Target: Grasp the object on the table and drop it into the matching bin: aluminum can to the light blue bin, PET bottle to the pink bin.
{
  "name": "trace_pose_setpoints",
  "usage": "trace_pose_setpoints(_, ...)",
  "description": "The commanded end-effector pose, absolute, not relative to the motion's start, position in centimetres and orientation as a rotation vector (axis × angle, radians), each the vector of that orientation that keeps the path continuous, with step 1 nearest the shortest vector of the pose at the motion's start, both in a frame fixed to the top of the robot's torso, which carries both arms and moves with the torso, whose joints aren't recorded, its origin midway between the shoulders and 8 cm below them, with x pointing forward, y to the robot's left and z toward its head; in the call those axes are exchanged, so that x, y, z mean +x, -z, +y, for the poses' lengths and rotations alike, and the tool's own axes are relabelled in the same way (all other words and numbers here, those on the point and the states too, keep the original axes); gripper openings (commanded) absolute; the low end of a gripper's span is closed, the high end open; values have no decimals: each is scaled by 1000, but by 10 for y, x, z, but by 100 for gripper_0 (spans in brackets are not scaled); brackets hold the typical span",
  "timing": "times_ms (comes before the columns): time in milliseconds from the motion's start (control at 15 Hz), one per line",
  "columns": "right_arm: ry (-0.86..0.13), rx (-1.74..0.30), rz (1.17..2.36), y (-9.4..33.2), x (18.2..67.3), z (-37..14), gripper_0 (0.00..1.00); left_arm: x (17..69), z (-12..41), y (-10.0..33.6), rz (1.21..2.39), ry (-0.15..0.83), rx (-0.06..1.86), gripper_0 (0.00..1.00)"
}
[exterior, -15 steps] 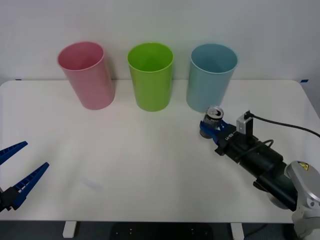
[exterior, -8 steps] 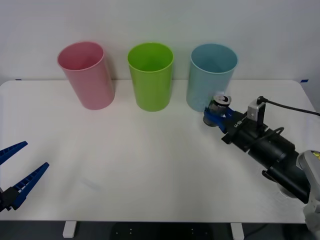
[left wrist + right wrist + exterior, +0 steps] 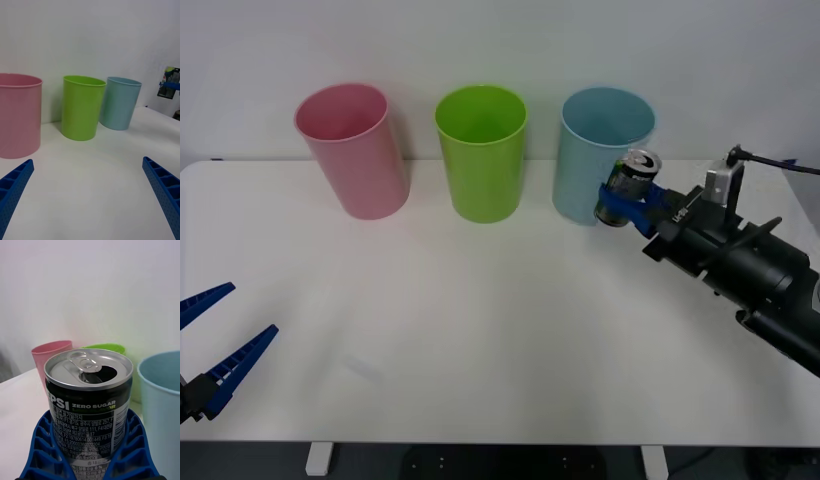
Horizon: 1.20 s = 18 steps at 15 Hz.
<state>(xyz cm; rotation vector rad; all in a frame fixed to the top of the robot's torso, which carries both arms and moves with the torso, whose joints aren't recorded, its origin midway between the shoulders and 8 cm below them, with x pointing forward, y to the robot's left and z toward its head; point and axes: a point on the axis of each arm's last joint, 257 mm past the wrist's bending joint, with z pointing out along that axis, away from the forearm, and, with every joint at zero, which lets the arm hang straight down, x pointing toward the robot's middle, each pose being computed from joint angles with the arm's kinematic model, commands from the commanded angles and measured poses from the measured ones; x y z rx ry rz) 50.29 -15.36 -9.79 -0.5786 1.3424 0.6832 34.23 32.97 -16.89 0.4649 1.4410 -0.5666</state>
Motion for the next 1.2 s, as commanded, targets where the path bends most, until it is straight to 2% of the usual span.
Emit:
trace_pose_setpoints(67, -661, -640, 1320, 74, 500, -156, 0, 342, 330, 169, 1441, 567, 465, 100)
trace_pose_setpoints(467, -649, -649, 1332, 34, 525, -165, 0, 342, 330, 169, 1441, 567, 465, 100)
trace_pose_setpoints(1200, -561, -603, 1395, -2, 633, -179, 0, 342, 330, 169, 1441, 567, 465, 100)
